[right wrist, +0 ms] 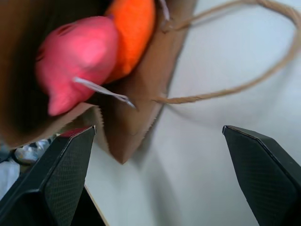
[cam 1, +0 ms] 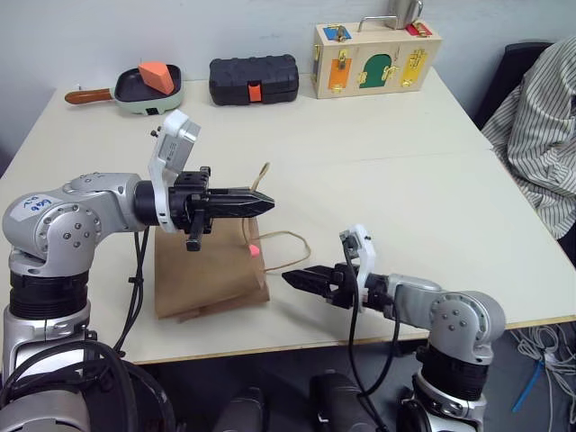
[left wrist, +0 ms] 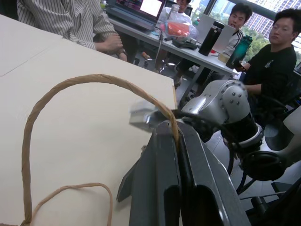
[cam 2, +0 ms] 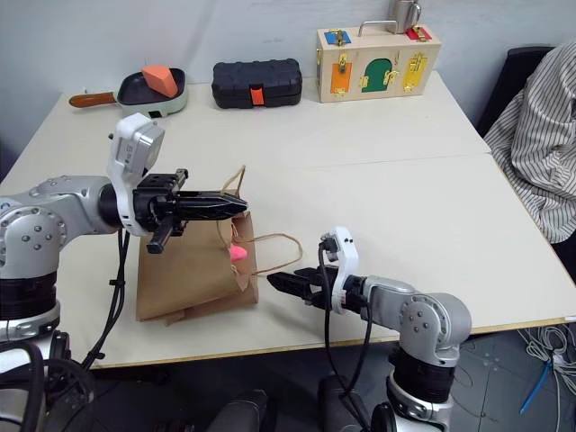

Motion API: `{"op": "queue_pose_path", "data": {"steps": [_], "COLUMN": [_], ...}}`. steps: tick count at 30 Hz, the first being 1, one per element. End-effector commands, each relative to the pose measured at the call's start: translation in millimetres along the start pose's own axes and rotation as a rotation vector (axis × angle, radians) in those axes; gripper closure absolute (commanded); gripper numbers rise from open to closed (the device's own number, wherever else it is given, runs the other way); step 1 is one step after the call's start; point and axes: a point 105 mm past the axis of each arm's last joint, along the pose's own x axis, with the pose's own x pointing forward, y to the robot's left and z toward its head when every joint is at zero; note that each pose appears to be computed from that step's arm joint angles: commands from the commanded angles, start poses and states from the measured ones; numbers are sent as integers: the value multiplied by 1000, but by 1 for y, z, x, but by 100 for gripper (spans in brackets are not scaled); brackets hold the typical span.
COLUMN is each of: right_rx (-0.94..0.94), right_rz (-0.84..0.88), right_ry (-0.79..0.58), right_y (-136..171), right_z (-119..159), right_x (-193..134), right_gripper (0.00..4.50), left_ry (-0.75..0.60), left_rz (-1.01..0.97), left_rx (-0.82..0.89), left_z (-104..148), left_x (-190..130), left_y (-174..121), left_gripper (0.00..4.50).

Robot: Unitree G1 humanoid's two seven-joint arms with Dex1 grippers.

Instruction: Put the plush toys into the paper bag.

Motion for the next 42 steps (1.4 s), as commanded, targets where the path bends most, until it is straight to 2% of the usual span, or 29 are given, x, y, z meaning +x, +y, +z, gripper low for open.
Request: {"op": "queue_pose_path", "data": {"steps": [1,5,7,9,13,19,25,32,36,42], "right_rx": [100,172,180,178,143,51,-191,-500,-660,-837], "right_rz": [-29,22,22,15,25,75,187,203,181,145], "right_ry": [-45,-58,-52,-53,-65,-156,-341,-441,-428,-372], "right_y": [-11,-5,-5,-6,-4,7,44,81,100,111], "right_z": [9,14,15,17,22,42,88,125,128,112], "right_x": [4,17,25,31,32,19,-25,-77,-86,-72], "right_gripper": [5,5,43,97,242,449,449,449,449,449], "left_ry": [-3,0,0,1,0,-6,-32,-113,-121,-111], "left_rz": [-13,-7,-5,-3,-1,5,9,-32,-44,-5], "left_rx": [45,45,44,45,45,40,55,96,114,131], "left_z": [10,9,9,9,9,9,13,45,47,35], "left_x": [0,-1,-2,-3,-4,-4,0,9,13,14], "left_y": [-6,-7,-7,-7,-7,-4,3,5,7,19], "left_gripper": [450,450,450,450,450,450,450,450,450,450]}}
